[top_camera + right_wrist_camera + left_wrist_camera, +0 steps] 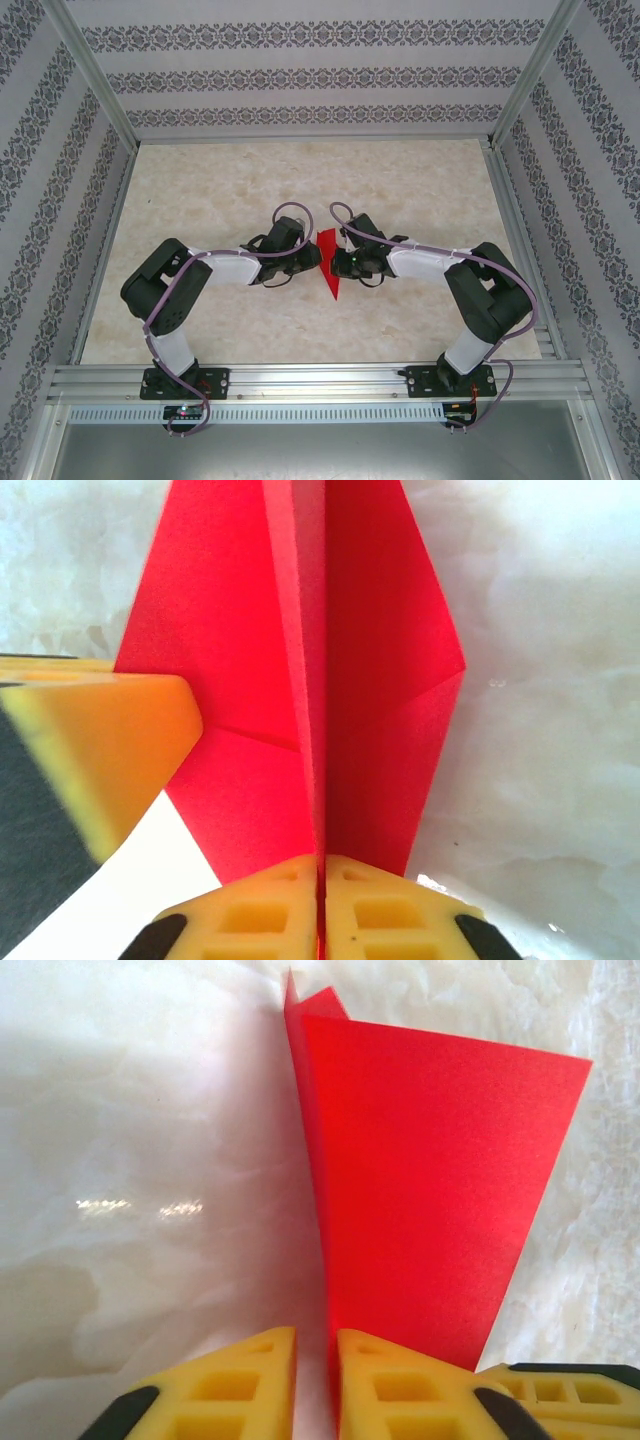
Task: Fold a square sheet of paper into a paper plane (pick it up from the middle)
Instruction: Move a paper plane to the center of the table.
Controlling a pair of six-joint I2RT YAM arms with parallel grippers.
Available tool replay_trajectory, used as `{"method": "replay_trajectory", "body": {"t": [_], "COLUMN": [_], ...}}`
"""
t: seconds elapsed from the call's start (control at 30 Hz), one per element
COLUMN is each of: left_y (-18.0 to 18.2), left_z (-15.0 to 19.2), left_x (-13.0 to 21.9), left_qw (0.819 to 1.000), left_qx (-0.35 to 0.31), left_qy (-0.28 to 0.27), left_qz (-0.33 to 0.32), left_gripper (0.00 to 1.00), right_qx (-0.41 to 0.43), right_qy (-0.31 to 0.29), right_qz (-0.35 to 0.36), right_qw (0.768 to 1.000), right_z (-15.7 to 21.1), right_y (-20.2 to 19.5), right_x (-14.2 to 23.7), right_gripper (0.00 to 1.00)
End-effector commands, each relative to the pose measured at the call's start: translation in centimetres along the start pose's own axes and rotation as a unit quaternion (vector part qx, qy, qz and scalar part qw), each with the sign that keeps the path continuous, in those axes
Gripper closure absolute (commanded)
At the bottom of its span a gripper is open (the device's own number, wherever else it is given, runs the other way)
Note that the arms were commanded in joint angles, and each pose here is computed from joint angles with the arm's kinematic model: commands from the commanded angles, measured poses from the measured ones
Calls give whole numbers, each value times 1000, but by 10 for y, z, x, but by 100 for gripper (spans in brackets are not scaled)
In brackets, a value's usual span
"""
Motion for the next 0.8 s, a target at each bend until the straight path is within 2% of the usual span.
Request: {"method": "replay_trajectory", "body": {"t": [0.0, 0.13, 0.23, 0.47, 0.77], "left_y": [1, 13, 23, 38, 45], "left_z": [-15, -26, -30, -34, -34], "left_x": [19, 42, 57, 72, 77], "left_qw": [1000, 996, 992, 983, 979], "left_qx": [-1, -9, -16, -23, -24], "left_qy": [-24, -50, -68, -85, -89], "left_qz": [-16, -67, -109, -159, -181], "left_gripper": [68, 46, 34, 24, 15], "right_qx": [33, 61, 73, 73, 69], "right_qy": [-21, -37, -40, -31, -21], "right_qz": [40, 98, 130, 168, 146], "right_qw": [998, 993, 988, 983, 987], "right_z": [-10, -16, -18, -20, -22], "right_y": [-2, -16, -25, -36, -29], "right_x": [12, 32, 38, 28, 12], "right_gripper": [92, 92, 92, 88, 81]}}
Point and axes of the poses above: each hand's point on the last joint's axis, 136 mm out from that joint toward the fingers, its own x axis back along the fingers, its own y axis along the line the jaws close on, z = x × y, the point moved 1 cm from there along x, back along the fingers, and after that the axes turned 5 degrees about -x, right-handed, at the moved point
